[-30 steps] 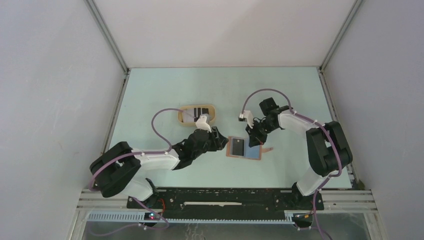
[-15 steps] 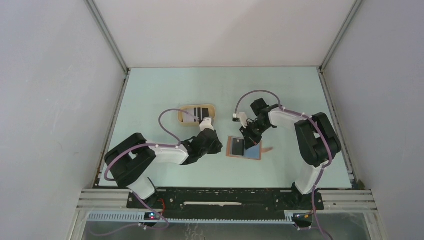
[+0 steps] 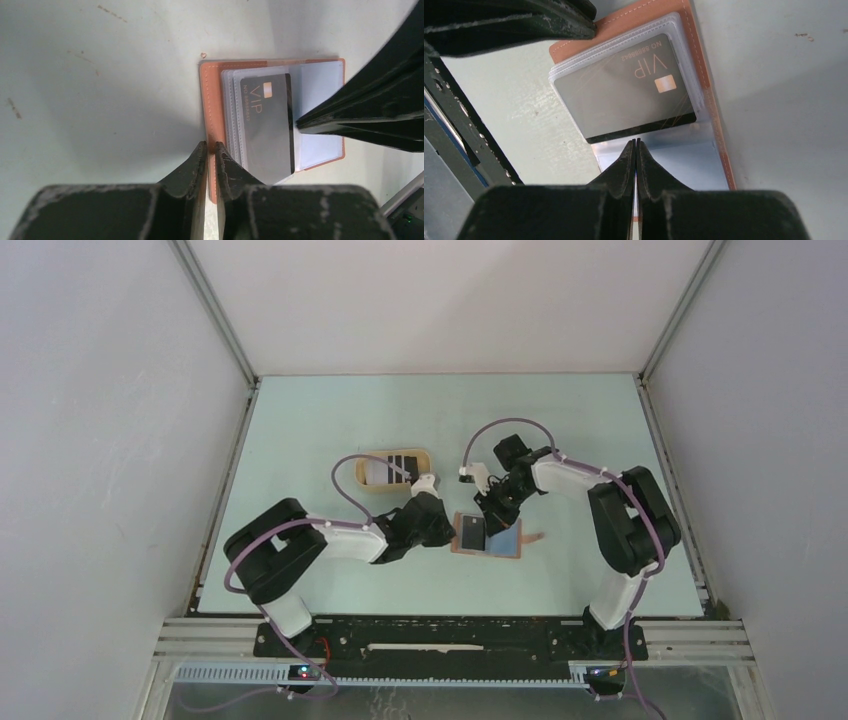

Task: Put the credit cards into the card holder
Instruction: Pick up the credit card from the storage box.

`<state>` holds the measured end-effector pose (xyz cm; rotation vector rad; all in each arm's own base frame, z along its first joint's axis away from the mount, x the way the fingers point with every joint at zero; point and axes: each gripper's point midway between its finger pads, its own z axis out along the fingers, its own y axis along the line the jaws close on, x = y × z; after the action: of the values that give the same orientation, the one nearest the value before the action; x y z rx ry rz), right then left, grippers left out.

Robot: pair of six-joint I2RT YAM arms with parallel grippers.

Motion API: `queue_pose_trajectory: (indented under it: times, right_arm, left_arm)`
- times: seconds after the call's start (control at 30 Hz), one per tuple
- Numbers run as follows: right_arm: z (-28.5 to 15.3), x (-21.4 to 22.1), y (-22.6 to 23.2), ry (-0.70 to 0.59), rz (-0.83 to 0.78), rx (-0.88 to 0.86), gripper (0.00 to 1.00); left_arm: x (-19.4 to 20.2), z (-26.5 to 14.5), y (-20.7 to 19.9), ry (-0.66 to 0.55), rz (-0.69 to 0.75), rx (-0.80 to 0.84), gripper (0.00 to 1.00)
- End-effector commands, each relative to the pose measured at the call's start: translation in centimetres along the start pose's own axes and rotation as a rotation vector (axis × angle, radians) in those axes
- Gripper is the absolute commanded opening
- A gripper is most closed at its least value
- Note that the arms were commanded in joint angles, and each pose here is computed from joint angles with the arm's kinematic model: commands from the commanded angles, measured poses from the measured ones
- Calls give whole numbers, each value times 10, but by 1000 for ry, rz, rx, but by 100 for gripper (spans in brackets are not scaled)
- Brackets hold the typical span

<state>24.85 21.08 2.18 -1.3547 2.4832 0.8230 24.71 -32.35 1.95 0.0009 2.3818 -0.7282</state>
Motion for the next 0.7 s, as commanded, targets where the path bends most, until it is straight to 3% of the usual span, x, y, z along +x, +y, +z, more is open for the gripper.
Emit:
queue_pose_trajectory:
  times: [0.0,0.2,0.33,0.4,0.43,0.53,0.67]
  right_arm:
    - [-42,-24,4,-82,-104,73,7]
    - [-104,-48,26,-268,-232,126,8]
    - [-149,-65,46,-402,-334,200,20]
    - [-175,-75,58,-474,-369,255,34]
    - [-188,-79,64,-506,-375,273,46]
    - [-218,-90,84,-601,-368,265,96]
    - [-227,-98,103,-695,-307,97,100]
  left_arm:
    - [-14,-17,0,-52,24,-7,15]
    - [-52,-60,-6,-212,135,31,20]
    - [-90,-97,-14,-344,266,29,29]
    - [-113,-115,-14,-417,325,-5,38]
    - [-128,-124,-16,-452,342,-17,45]
    - [-163,-141,-12,-520,370,-62,62]
    - [-200,-148,6,-535,348,-113,98]
